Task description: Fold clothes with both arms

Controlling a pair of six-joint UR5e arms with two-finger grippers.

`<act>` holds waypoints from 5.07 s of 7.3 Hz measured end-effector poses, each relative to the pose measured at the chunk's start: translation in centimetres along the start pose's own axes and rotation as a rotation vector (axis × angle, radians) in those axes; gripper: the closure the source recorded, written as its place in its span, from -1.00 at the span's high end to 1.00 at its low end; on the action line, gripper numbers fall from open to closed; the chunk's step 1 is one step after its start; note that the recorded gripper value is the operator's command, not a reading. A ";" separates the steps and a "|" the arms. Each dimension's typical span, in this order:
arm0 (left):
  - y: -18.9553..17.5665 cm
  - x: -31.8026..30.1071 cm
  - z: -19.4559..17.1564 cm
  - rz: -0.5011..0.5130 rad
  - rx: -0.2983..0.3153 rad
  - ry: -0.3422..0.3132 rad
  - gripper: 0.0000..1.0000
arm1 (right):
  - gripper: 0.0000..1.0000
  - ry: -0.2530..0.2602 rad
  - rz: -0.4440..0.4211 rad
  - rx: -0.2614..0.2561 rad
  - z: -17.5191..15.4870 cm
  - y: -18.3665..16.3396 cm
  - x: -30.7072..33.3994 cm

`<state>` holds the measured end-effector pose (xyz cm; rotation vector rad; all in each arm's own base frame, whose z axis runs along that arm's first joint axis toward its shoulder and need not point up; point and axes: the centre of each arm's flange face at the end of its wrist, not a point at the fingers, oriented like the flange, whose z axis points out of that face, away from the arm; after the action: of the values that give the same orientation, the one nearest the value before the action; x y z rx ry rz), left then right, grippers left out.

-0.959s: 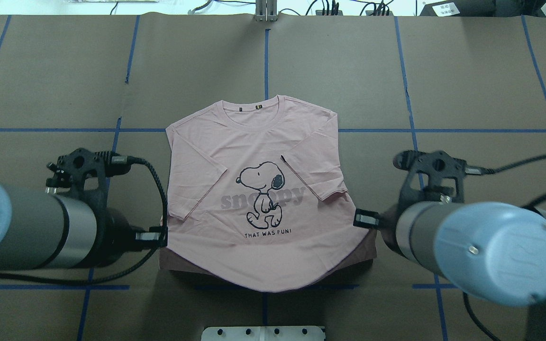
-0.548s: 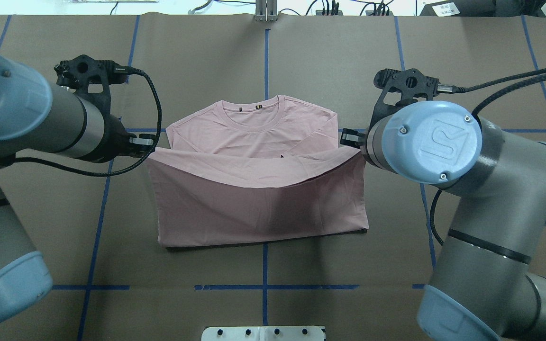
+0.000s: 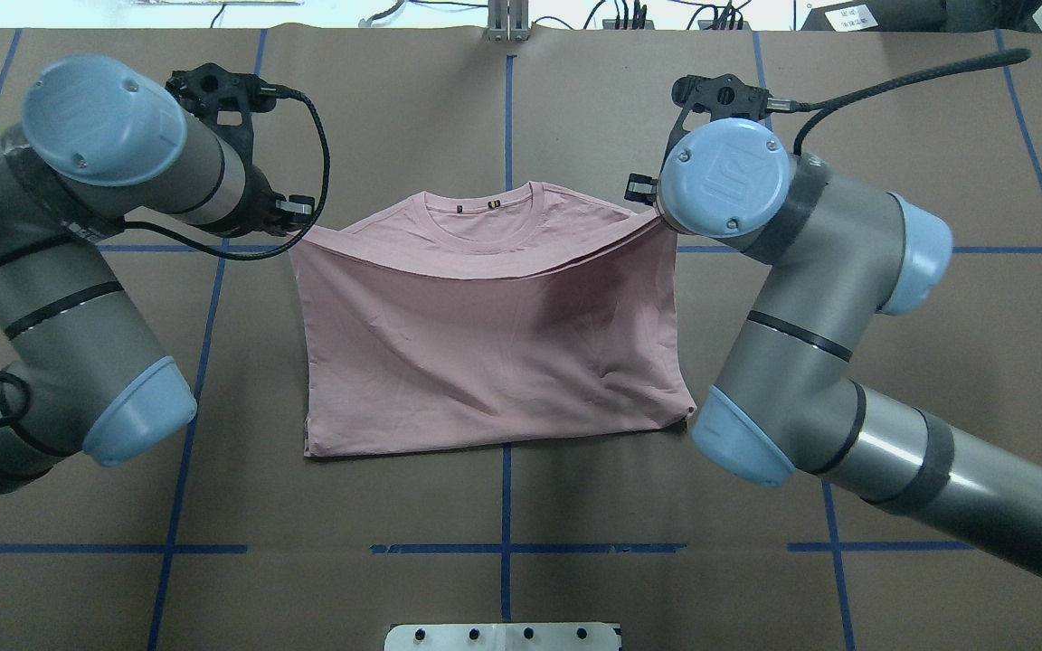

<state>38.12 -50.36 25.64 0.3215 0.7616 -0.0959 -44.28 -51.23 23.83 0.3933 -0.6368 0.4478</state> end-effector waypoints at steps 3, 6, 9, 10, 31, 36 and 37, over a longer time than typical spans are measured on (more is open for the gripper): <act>-1.9 -1.9 9.1 0.041 0.003 -0.011 0.98 | 0.99 0.027 0.005 -0.002 12.0 -2.4 -0.9; -3.9 -3.4 9.2 0.145 0.034 0.000 1.00 | 1.00 -0.001 -0.036 -0.073 12.6 -5.8 -1.1; -1.6 -4.0 3.8 0.187 0.031 0.109 1.00 | 1.00 -0.080 -0.140 -0.135 10.0 -7.8 1.3; 0.5 -4.7 1.8 0.174 0.022 0.149 1.00 | 1.00 -0.103 -0.168 -0.137 9.0 -7.7 2.6; 23.4 2.1 7.2 -0.130 -0.172 0.090 -1.00 | 1.00 -0.134 -0.179 -0.124 7.1 -7.0 4.9; 18.1 -1.0 6.5 -0.027 -0.088 0.077 -1.00 | 1.00 -0.136 -0.176 -0.125 7.0 -6.9 4.8; 15.2 -3.1 7.2 0.016 -0.051 0.044 -1.00 | 1.00 -0.136 -0.176 -0.125 7.0 -6.9 4.8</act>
<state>43.68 -38.37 36.51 0.2818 0.8037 -0.0542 -40.68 -58.99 30.61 0.3591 -0.7512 0.2135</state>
